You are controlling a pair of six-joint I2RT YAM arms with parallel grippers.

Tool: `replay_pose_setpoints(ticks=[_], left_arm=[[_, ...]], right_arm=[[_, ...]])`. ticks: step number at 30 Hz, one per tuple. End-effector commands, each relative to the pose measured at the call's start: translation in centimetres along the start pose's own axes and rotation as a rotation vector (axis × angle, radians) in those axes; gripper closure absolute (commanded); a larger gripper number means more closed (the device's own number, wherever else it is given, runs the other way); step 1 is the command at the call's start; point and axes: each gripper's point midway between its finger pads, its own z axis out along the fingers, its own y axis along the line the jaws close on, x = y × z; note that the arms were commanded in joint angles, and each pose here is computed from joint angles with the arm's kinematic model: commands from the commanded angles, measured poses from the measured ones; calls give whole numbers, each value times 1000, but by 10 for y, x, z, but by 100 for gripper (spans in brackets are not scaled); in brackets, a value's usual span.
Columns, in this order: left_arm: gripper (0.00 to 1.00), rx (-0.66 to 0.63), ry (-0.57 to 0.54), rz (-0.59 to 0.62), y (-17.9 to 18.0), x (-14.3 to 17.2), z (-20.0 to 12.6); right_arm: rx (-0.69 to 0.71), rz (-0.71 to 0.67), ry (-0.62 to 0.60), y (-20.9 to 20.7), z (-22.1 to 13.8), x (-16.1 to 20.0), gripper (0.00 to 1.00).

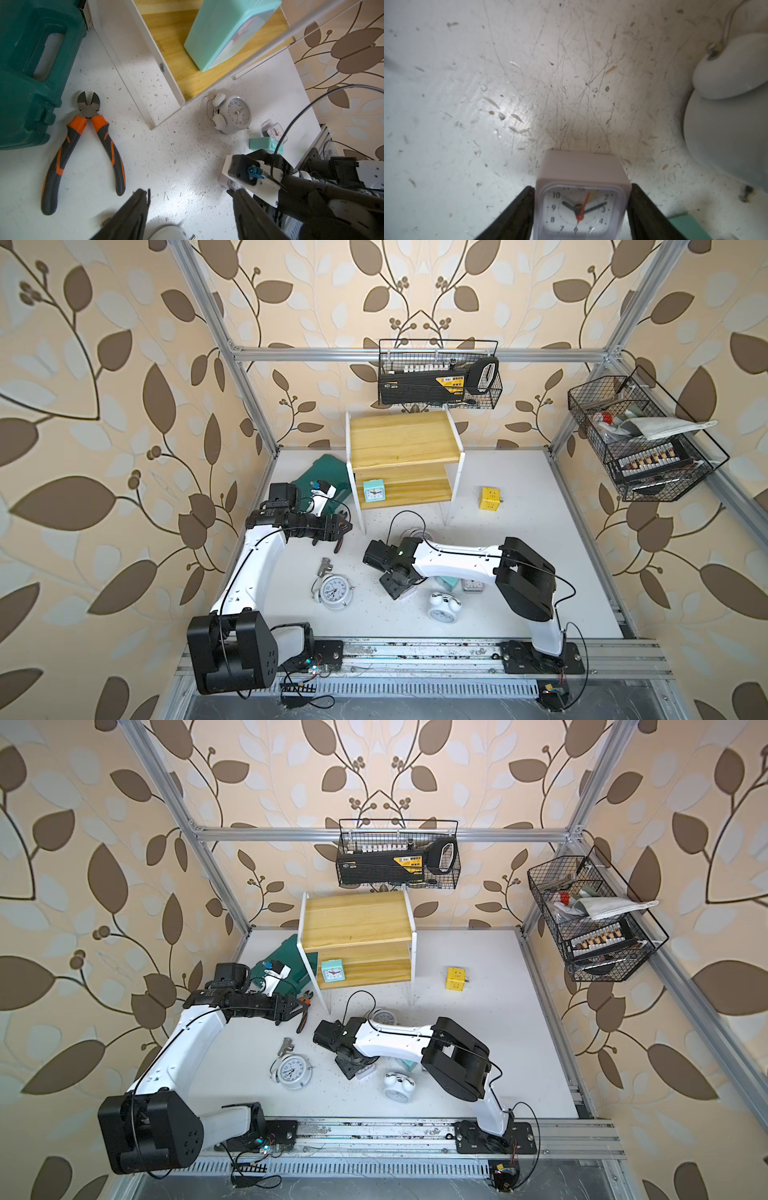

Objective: Place the alarm clocks on the shelf by style
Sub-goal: Pick up the alarm from the center of the board.

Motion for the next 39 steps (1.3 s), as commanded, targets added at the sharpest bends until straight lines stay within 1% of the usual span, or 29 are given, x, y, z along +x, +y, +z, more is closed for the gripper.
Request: replay_pose_setpoints(ticks=[1, 5, 10, 20, 24, 28, 34, 39], left_arm=[[31, 38, -4, 18, -8, 2, -2], [32, 43, -5, 20, -9, 3, -2], [31, 46, -5, 20, -9, 3, -2], [32, 57, -5, 21, -12, 3, -2], [31, 60, -6, 22, -12, 3, -2], [31, 59, -4, 20, -12, 3, -2], [32, 63, -5, 20, -13, 3, -3], [31, 69, -4, 17, -13, 3, -2]], right_arm=[[-7, 20, -7, 2, 1, -6, 37], [-18, 27, -26, 1, -6, -9, 42], [-35, 40, -77, -3, -23, -18, 45], [-120, 109, -241, -19, -64, -53, 51], [-150, 151, -355, -27, -83, -74, 51], [-154, 164, -494, -34, -106, -94, 50], [-159, 172, -692, -44, -135, -115, 50], [-123, 214, -917, -63, -160, -129, 51]])
